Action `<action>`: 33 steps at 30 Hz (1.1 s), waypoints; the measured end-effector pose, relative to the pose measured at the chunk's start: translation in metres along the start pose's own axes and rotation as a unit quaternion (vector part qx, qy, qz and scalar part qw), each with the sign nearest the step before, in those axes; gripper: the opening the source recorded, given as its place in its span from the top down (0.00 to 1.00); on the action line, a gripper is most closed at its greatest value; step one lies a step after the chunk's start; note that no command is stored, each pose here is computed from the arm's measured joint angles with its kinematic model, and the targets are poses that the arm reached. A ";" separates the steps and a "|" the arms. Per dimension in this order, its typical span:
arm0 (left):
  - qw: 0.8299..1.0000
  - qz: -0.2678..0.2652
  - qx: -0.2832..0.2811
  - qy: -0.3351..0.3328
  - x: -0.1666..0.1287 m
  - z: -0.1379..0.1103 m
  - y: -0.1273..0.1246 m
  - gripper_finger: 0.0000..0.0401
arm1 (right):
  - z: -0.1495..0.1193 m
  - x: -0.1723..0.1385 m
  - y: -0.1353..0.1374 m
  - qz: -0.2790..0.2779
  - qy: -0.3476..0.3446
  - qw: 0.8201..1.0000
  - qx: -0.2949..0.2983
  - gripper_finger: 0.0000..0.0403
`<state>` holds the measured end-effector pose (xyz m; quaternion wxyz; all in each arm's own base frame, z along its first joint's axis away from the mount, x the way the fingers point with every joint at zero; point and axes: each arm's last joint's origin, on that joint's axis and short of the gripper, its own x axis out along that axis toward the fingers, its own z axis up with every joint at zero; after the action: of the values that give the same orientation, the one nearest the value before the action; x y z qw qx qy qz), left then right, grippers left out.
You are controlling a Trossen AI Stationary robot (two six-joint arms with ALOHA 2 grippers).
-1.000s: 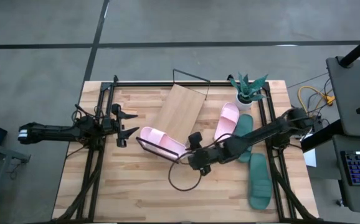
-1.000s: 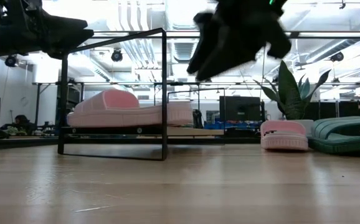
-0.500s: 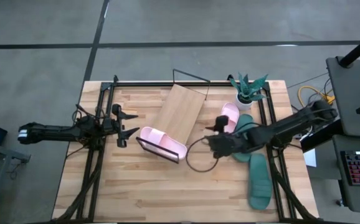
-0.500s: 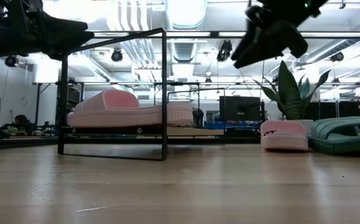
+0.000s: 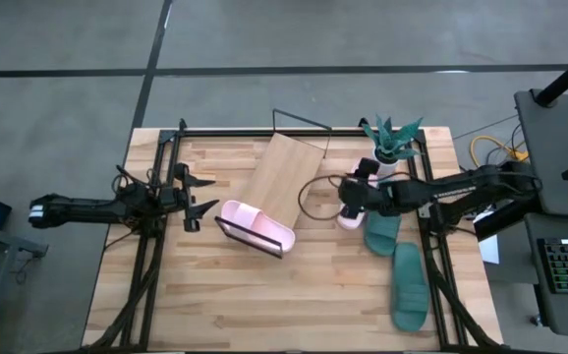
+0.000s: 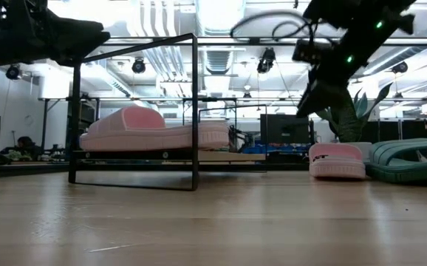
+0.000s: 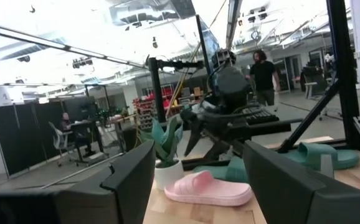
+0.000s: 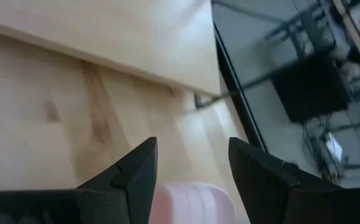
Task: Pick and place slides into the shelf
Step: Put the pink slide on the shelf
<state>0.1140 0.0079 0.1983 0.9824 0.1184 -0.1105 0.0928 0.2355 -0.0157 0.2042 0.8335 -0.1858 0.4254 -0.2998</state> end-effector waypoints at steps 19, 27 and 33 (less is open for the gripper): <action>1.000 0.007 -0.002 0.009 0.001 -0.002 0.000 0.43 | -0.028 0.007 -0.005 0.076 0.115 0.990 -0.021 0.54; 1.000 0.007 -0.002 0.009 0.001 -0.002 0.000 0.43 | -0.034 0.009 -0.003 0.068 0.121 0.988 -0.060 0.54; 1.000 0.007 -0.002 0.009 0.001 -0.002 0.000 0.43 | -0.044 0.014 -0.004 0.049 0.137 0.987 -0.067 0.54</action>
<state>0.1151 0.0085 0.1969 0.9830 0.1149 -0.1023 0.1005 0.2046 -0.0300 0.1730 0.7666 -0.1771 0.5635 -0.2520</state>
